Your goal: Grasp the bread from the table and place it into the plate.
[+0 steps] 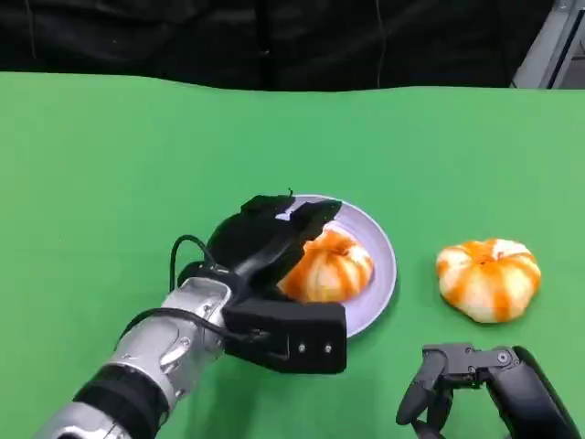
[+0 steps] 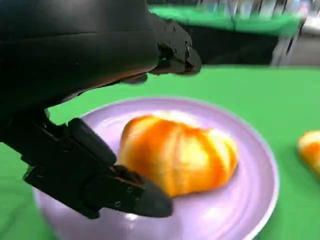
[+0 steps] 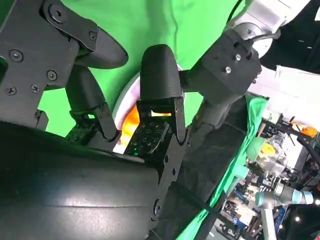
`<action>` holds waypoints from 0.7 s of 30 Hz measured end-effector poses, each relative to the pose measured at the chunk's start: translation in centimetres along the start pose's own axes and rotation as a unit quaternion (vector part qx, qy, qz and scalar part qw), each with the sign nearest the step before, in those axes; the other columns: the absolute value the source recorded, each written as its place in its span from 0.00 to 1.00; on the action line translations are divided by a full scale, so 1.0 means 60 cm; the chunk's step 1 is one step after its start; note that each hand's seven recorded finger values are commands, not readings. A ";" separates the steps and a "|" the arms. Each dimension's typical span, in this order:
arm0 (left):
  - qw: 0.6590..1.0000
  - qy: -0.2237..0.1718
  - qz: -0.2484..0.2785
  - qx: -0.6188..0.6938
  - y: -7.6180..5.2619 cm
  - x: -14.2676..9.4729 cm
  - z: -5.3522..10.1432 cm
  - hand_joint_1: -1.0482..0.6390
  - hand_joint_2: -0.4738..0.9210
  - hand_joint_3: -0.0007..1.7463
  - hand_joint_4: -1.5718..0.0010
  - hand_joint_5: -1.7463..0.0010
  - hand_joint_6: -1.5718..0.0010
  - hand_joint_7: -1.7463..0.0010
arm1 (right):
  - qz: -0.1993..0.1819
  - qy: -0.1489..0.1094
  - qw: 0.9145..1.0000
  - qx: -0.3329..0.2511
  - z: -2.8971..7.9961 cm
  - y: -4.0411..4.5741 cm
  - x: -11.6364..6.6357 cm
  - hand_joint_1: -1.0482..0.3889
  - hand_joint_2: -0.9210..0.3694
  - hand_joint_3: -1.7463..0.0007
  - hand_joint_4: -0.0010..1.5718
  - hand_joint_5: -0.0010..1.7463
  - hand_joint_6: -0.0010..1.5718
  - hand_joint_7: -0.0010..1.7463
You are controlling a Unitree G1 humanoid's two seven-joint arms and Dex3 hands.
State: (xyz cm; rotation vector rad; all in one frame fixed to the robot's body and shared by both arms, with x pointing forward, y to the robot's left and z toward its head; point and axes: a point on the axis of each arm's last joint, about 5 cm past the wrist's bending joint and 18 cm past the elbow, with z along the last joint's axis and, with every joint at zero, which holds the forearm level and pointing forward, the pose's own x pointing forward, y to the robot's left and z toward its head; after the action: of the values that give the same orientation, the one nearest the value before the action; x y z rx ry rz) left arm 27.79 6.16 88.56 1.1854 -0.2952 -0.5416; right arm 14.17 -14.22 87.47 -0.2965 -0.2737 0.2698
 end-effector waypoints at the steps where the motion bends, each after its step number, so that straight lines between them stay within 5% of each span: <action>1: 1.000 0.006 -0.013 0.000 0.002 -0.001 0.000 0.08 1.00 0.25 1.00 1.00 0.99 1.00 | 0.000 0.000 1.000 0.000 0.000 0.000 0.000 0.67 0.73 0.14 0.69 0.81 0.73 0.56; 13: 1.000 0.007 -0.025 0.002 0.050 -0.032 -0.005 0.08 1.00 0.26 1.00 1.00 0.98 0.99 | 0.000 0.007 1.000 -0.001 0.000 0.000 -0.002 0.69 0.73 0.15 0.69 0.82 0.73 0.56; 21: 0.997 0.025 -0.071 -0.033 0.111 -0.078 -0.037 0.15 1.00 0.12 0.97 0.98 0.88 0.97 | 0.000 0.003 1.000 -0.001 0.001 0.000 -0.002 0.67 0.73 0.14 0.69 0.82 0.73 0.56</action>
State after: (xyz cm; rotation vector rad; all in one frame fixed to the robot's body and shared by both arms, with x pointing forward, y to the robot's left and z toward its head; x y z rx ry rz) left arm 26.60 12.27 94.28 1.1588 -0.1487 -0.6405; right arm 14.07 -14.26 87.48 -0.2993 -0.2674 0.2684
